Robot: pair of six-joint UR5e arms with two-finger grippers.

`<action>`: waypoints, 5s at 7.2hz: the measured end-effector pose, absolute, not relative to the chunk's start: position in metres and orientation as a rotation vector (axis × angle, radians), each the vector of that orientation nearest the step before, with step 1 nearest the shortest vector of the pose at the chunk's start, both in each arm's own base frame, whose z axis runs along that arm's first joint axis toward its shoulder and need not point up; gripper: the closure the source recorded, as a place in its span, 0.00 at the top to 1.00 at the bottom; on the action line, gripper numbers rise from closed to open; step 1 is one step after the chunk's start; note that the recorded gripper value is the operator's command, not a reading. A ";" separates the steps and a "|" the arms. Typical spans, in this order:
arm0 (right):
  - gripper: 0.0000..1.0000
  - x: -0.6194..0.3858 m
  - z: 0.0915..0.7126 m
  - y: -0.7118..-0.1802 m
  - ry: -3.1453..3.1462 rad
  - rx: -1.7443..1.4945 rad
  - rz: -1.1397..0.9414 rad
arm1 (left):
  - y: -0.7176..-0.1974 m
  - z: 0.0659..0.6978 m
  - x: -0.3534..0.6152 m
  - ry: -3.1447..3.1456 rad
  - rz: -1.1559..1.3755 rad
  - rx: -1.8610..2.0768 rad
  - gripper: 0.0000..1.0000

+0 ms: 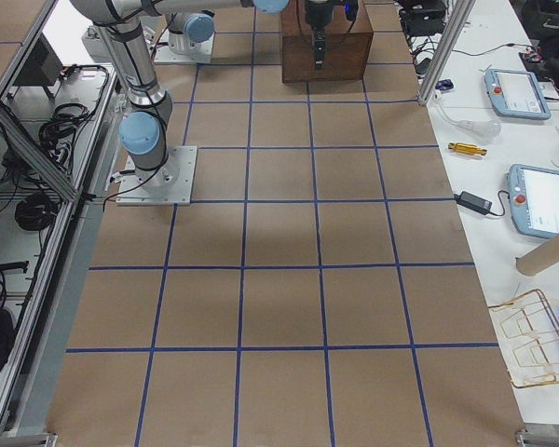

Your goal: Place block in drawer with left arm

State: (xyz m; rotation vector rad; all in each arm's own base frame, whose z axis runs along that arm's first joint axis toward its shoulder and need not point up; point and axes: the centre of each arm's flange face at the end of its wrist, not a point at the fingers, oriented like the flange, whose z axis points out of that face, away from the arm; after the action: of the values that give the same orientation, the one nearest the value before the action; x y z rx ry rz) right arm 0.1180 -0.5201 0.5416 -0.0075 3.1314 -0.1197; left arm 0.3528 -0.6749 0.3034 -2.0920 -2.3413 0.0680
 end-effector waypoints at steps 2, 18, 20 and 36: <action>1.00 0.118 0.542 -0.520 3.131 -0.007 -0.120 | -0.655 0.381 0.295 -2.283 0.052 -2.097 0.00; 1.00 0.118 0.542 -0.520 3.133 -0.007 -0.122 | -0.611 0.349 0.085 -2.256 0.052 -2.138 0.06; 1.00 0.118 0.542 -0.520 3.133 -0.007 -0.121 | -0.609 0.344 0.084 -2.253 0.048 -2.132 0.42; 1.00 0.118 0.542 -0.520 3.131 -0.007 -0.121 | -0.558 0.497 -0.085 -2.839 0.075 -1.315 0.94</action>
State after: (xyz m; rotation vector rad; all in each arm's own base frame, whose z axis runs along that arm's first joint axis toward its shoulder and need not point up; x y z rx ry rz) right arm 0.1177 -0.5199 0.5420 -0.0066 3.1310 -0.1212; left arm -0.0846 -0.5580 0.4967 -1.3146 -2.8389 0.0745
